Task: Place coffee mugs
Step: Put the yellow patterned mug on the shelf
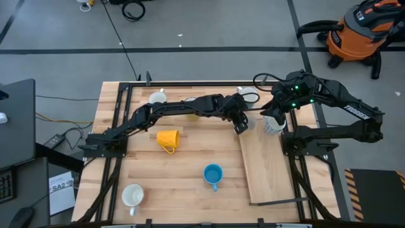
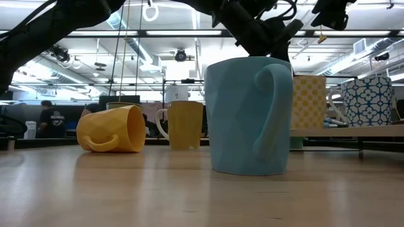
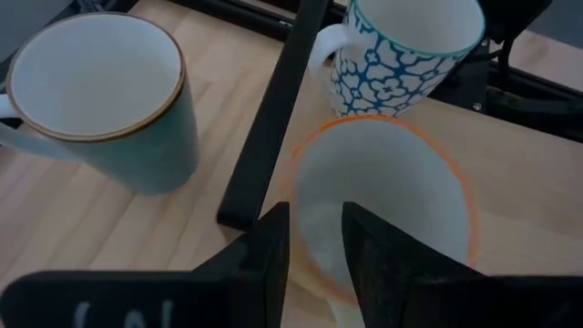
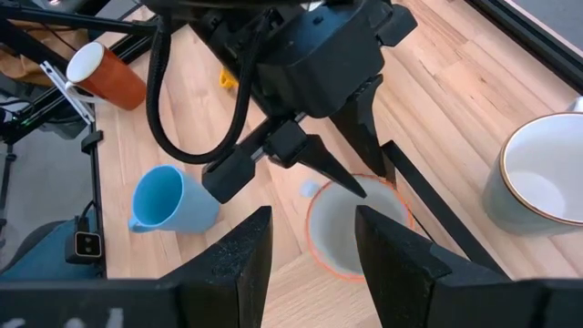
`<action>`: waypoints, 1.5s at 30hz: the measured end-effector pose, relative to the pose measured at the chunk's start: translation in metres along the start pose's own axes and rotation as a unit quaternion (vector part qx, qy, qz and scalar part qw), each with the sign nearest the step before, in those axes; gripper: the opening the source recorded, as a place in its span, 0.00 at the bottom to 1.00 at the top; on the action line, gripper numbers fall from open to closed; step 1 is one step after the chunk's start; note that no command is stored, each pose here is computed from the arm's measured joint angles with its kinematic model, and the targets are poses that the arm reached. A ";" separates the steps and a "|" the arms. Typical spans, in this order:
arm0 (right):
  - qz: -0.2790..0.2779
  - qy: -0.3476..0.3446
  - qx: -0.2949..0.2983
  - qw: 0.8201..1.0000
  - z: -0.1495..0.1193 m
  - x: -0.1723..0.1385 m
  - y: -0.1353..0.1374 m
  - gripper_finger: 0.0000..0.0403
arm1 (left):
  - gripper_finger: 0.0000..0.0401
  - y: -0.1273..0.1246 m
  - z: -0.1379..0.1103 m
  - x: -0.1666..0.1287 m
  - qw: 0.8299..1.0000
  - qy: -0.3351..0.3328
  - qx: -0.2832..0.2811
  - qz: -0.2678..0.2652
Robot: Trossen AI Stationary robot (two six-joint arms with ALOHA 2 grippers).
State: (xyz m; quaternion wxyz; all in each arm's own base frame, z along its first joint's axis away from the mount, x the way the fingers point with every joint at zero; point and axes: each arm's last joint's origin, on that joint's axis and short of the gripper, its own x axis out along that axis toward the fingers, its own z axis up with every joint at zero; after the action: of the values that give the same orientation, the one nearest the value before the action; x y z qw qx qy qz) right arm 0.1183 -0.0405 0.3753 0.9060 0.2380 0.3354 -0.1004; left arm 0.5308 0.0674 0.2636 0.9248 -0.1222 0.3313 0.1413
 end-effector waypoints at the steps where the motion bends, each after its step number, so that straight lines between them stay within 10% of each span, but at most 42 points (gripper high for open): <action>1: 0.000 0.000 0.000 1.000 0.000 0.000 0.000 0.41 | 0.27 0.000 0.000 0.000 1.000 0.000 0.000 0.000; 32: -0.003 0.010 0.003 1.000 -0.002 0.000 0.000 0.41 | 0.31 -0.037 -0.018 -0.054 0.981 0.123 0.149 -0.021; 45: -0.003 0.010 -0.009 1.000 -0.002 0.000 0.000 0.41 | 0.51 -0.039 -0.043 -0.020 0.992 0.108 0.062 -0.012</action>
State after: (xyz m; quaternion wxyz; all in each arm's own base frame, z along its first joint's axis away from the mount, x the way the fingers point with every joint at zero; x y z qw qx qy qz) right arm 0.1170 -0.0400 0.3739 0.9045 0.2296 0.3460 -0.0972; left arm 0.5043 0.0141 0.2488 0.8912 -0.0828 0.4355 0.0956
